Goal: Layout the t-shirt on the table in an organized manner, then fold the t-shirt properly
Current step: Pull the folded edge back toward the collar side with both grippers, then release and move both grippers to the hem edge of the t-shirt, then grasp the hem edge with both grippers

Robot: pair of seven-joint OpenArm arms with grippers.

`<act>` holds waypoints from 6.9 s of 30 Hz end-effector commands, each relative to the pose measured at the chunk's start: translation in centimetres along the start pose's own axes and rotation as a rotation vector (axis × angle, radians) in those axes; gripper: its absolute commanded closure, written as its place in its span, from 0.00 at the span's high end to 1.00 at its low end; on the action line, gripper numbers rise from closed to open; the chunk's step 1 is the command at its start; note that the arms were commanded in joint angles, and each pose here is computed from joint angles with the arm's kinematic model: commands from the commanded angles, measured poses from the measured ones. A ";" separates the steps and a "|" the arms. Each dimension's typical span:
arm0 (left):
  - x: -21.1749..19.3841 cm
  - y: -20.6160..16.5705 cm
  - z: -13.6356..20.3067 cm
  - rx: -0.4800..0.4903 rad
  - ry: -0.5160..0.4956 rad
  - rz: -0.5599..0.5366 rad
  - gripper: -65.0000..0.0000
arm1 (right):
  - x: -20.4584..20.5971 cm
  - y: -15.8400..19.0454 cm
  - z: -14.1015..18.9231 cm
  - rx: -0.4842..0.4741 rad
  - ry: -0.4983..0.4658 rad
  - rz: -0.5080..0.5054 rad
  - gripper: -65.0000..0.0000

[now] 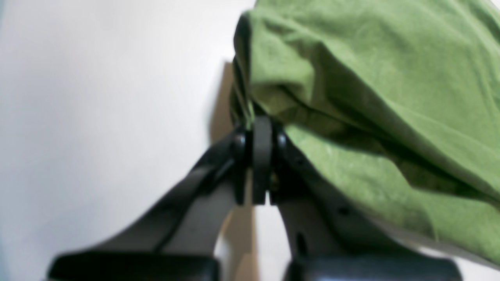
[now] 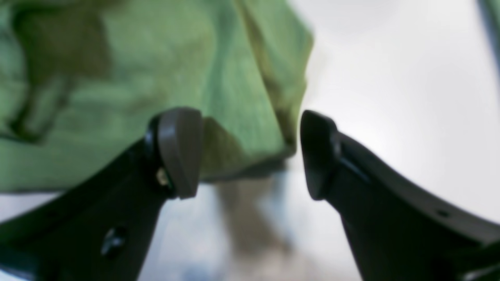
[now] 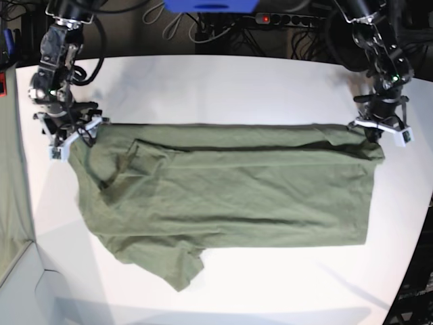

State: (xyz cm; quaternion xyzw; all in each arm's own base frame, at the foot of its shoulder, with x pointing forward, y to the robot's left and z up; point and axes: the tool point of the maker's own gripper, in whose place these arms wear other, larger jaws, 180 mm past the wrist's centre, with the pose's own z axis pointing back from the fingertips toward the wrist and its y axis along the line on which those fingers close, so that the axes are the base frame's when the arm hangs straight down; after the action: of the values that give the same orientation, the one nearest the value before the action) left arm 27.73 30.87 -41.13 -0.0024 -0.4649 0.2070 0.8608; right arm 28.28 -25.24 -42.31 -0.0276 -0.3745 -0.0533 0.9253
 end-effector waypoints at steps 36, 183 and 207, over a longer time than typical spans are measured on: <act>-4.3 3.6 8.7 0.059 0.079 -0.151 0.00 | -9.3 -3.0 9.1 -0.074 0.128 0.113 0.00; 9.7 -7.2 -11.1 -0.114 -0.077 -0.132 0.63 | 15.3 10.7 -13.0 0.248 -0.214 0.089 0.02; 15.2 -9.9 -5.1 -0.160 -0.322 -0.232 0.00 | 19.1 10.3 -6.8 0.243 -0.438 0.146 0.00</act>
State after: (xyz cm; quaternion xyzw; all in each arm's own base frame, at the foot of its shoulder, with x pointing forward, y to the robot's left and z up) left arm 41.90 27.57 -32.32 0.0092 -0.5800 0.0696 0.8116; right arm 46.61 -16.50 -36.33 0.0500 -0.5379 0.0664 0.8389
